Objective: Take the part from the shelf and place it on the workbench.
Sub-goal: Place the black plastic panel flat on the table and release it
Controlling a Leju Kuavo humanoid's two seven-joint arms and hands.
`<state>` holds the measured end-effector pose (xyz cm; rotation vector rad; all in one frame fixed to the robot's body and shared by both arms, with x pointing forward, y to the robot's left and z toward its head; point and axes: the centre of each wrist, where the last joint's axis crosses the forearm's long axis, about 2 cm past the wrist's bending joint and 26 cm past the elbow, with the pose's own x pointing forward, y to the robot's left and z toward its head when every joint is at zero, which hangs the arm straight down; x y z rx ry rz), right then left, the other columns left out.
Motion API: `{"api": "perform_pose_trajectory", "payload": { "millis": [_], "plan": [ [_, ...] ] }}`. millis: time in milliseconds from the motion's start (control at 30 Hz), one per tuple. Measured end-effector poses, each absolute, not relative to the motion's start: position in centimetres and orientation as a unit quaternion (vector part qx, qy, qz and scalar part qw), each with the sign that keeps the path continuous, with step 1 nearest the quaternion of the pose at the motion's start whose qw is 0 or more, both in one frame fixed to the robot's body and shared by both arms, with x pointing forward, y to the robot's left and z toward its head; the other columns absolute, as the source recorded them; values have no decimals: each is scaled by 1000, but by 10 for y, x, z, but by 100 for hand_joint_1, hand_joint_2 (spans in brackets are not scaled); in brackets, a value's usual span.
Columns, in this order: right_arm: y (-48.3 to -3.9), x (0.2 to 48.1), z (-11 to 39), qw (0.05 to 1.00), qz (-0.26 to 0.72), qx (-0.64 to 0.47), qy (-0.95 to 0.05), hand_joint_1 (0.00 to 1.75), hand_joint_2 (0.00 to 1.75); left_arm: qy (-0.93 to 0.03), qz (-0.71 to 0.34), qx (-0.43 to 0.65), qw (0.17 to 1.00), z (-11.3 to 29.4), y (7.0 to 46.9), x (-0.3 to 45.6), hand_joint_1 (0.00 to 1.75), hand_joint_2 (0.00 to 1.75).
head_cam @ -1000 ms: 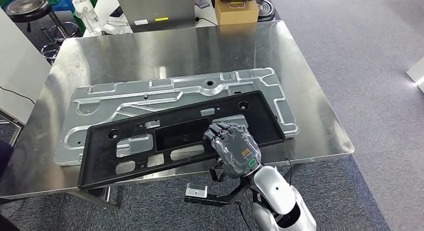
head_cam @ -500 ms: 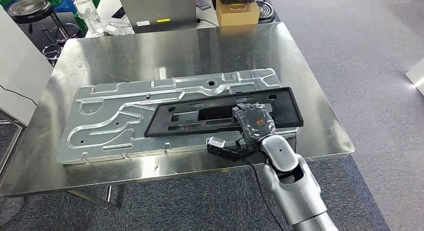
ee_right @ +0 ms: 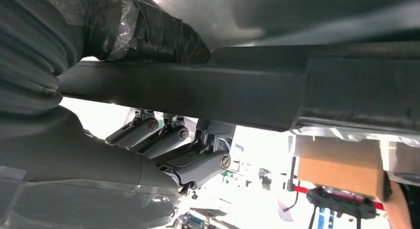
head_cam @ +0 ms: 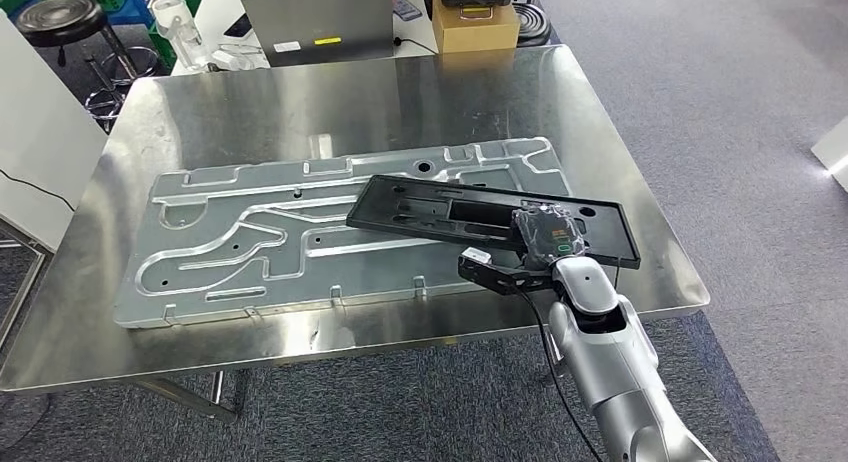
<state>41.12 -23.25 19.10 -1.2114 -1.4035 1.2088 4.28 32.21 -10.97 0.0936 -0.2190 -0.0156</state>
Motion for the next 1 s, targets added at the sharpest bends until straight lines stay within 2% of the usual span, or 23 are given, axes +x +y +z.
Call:
{"api": "perform_pose_trajectory", "payload": {
  "millis": [700, 833, 900, 1000],
  "plan": [
    [-233, 413, 185, 450, 480, -489, -572, 175, 175, -108, -15, 49, 993, -110, 323, 43, 0, 0],
    [-232, 413, 185, 444, 485, -489, -573, 0, 0, -107, -17, 50, 993, -110, 323, 43, 0, 175],
    [-230, 413, 185, 441, 488, -485, -576, 0, 0, -102, -19, 51, 993, -110, 323, 43, 0, 175],
    [-222, 412, 185, 435, 494, -477, -583, 0, 0, -98, -14, 54, 994, -110, 323, 43, 0, 44]
  ]
}}
